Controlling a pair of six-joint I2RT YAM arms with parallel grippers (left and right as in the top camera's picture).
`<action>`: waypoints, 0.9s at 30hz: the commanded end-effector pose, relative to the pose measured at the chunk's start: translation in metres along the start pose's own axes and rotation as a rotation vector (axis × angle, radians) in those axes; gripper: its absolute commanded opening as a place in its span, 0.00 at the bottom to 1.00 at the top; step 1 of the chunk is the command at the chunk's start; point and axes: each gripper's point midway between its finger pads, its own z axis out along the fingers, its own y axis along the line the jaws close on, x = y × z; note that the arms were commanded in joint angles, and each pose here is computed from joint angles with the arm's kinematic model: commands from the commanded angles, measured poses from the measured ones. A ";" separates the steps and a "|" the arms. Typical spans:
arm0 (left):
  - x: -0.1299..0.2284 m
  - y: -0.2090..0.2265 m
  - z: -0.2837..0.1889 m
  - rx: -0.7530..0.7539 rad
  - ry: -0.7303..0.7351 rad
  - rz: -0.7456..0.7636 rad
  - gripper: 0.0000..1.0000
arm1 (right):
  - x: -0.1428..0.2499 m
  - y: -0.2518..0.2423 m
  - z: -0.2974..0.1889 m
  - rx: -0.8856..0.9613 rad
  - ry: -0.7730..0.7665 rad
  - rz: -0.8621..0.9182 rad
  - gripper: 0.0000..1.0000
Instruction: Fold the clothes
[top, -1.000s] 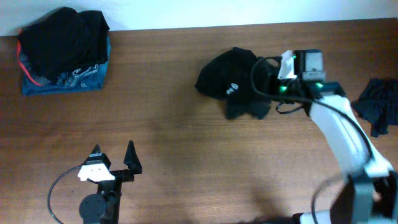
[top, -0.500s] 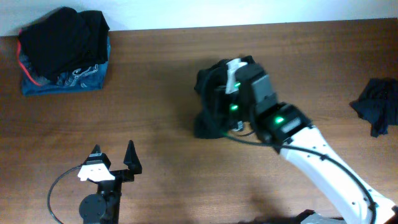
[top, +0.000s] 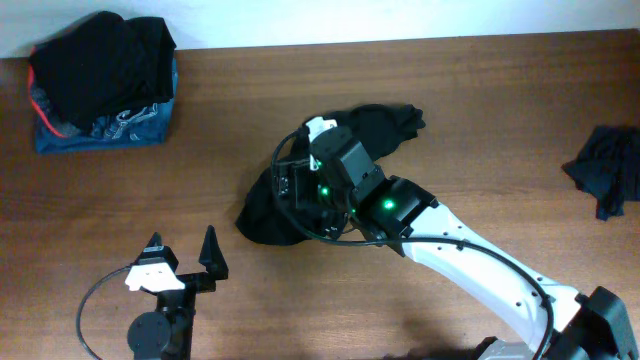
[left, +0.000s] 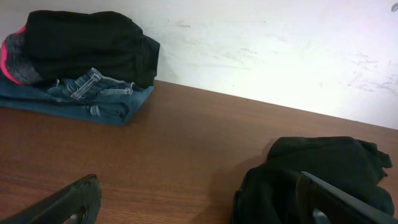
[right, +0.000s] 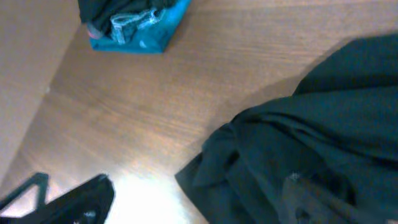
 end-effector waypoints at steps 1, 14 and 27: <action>0.002 0.002 0.000 -0.008 0.001 0.009 0.99 | -0.026 -0.028 -0.024 0.110 -0.064 -0.043 0.95; 0.002 0.002 0.000 -0.008 0.001 0.009 0.99 | -0.049 -0.229 -0.060 0.346 -0.046 0.397 0.99; 0.002 0.002 0.000 -0.008 0.001 0.009 0.99 | -0.004 -0.262 0.050 0.150 0.111 0.525 0.99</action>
